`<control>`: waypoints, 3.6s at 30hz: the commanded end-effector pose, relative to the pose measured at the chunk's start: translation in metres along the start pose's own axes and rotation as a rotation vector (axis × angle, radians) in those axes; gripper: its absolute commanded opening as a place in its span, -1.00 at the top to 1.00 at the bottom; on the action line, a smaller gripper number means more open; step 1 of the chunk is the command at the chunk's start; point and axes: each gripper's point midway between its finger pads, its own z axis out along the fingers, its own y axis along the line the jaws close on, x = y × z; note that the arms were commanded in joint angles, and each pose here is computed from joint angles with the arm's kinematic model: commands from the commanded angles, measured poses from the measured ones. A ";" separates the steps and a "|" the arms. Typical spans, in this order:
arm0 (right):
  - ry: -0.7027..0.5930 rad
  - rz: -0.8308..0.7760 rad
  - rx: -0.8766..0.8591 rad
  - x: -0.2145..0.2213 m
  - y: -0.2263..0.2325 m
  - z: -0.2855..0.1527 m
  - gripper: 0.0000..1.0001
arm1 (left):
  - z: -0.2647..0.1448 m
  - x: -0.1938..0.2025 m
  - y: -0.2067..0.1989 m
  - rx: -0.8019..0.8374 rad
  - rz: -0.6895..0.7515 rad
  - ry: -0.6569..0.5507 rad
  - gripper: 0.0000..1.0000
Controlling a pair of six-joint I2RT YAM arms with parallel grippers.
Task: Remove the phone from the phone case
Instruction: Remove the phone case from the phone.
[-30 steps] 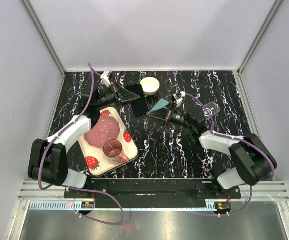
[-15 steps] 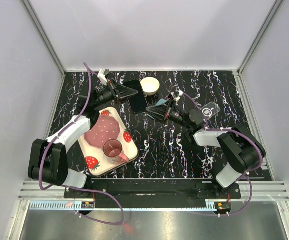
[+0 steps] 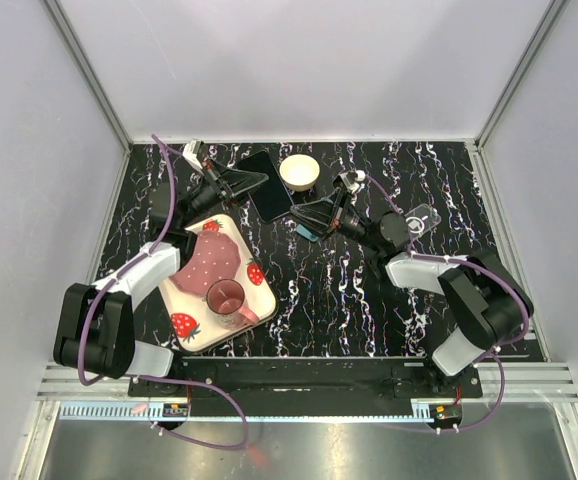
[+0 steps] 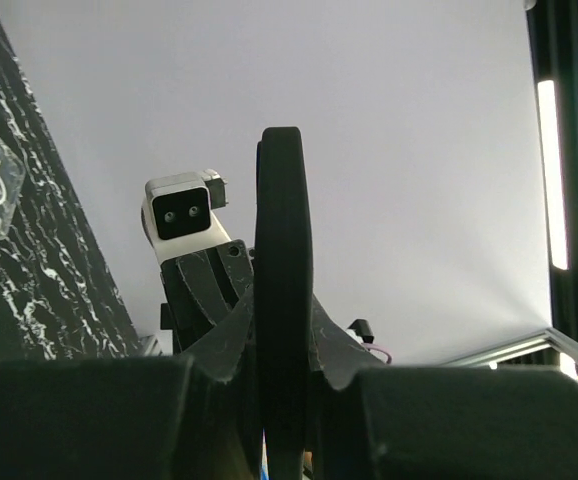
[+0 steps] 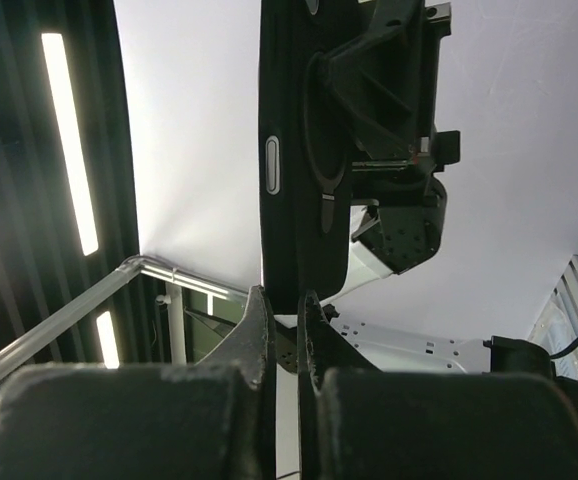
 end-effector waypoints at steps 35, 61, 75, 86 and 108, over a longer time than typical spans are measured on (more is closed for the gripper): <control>0.029 -0.244 -0.017 0.013 0.051 0.015 1.00 | -0.011 0.027 -0.083 0.202 0.195 0.061 1.00; 0.041 -0.247 -0.024 0.015 0.054 0.016 0.71 | -0.010 0.025 -0.081 0.210 0.171 0.054 1.00; 0.043 -0.260 0.000 0.022 0.051 0.011 0.48 | -0.011 0.017 -0.079 0.180 0.172 0.002 1.00; 0.082 -0.187 -0.074 0.026 0.051 0.015 1.00 | -0.010 0.014 -0.075 0.169 0.164 -0.018 1.00; 0.146 0.065 -0.262 0.042 0.070 0.047 1.00 | -0.033 0.020 -0.189 0.593 0.250 -0.039 1.00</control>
